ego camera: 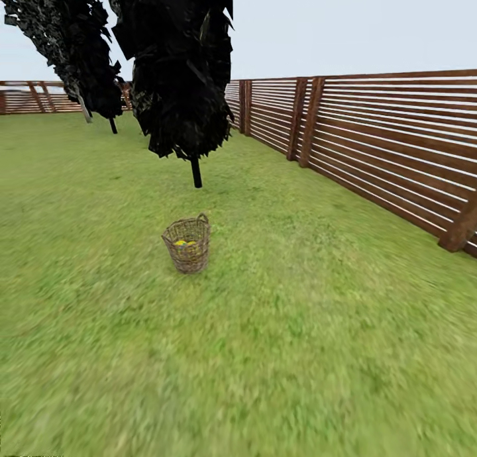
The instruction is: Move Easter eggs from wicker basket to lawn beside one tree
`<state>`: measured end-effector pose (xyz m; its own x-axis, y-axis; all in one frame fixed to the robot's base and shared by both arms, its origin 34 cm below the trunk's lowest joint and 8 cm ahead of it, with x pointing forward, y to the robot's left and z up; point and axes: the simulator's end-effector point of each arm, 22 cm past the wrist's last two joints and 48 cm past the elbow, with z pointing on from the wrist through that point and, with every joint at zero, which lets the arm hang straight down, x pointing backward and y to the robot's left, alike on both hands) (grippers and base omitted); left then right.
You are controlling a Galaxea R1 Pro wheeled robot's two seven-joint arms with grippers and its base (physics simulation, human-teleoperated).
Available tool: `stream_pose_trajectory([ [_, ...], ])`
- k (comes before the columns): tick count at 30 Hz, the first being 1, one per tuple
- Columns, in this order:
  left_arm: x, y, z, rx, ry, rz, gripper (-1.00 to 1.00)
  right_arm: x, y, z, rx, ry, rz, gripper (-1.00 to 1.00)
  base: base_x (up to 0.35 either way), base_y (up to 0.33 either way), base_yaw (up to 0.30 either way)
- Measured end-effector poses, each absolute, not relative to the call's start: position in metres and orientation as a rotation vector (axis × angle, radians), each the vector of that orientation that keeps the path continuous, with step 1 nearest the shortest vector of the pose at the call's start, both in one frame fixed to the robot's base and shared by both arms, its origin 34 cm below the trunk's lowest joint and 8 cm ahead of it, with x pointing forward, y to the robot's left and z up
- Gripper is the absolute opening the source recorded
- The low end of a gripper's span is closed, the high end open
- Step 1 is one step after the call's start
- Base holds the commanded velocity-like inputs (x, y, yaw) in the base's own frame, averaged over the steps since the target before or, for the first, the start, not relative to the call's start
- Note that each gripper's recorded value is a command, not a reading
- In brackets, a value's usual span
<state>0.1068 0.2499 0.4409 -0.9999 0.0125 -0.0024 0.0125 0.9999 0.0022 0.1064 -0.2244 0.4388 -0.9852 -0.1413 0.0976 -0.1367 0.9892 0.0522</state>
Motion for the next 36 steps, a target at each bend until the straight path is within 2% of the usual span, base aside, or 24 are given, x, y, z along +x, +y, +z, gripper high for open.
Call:
stream_pose_trajectory([
  [36,0.0972,0.2493,0.4419,0.020,3.164,0.005,1.00,0.0961,-0.2254,0.4398,0.206,-3.005,-0.069,1.00,0.257,-0.225,0.271],
])
